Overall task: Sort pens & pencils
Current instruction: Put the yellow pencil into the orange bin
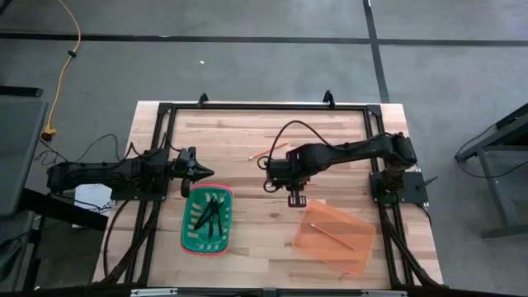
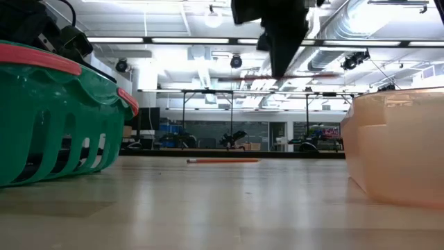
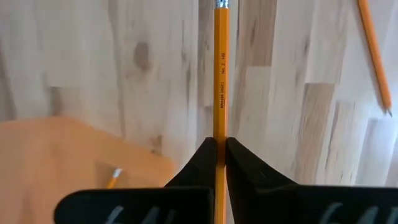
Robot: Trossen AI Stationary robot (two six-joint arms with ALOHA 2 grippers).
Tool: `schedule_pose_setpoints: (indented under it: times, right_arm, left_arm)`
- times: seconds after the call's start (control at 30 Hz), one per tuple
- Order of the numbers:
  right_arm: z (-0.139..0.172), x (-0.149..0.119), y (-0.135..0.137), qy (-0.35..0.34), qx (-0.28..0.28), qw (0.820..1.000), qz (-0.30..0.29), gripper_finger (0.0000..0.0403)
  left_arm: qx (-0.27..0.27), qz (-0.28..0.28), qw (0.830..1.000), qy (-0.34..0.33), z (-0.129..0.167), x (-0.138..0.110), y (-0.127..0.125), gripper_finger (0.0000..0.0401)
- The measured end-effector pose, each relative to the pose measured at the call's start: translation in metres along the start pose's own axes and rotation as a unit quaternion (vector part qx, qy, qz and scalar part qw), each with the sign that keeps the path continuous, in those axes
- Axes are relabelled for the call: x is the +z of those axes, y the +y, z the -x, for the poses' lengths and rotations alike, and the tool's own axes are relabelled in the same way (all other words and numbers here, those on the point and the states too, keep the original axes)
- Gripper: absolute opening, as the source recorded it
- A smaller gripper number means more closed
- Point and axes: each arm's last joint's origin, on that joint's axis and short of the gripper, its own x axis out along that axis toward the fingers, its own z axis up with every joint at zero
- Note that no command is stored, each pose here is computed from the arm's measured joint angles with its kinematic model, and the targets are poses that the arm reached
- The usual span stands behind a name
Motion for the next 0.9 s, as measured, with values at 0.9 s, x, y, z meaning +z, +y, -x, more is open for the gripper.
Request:
schedule_pose_setpoints:
  times: [0.9]
  right_arm:
    - [0.024,-0.032,0.106,0.042,0.011,0.995,-0.094,0.0]
  left_arm:
    - [0.0,0.0,1.0,0.0,0.0,0.0,0.0,0.0001]
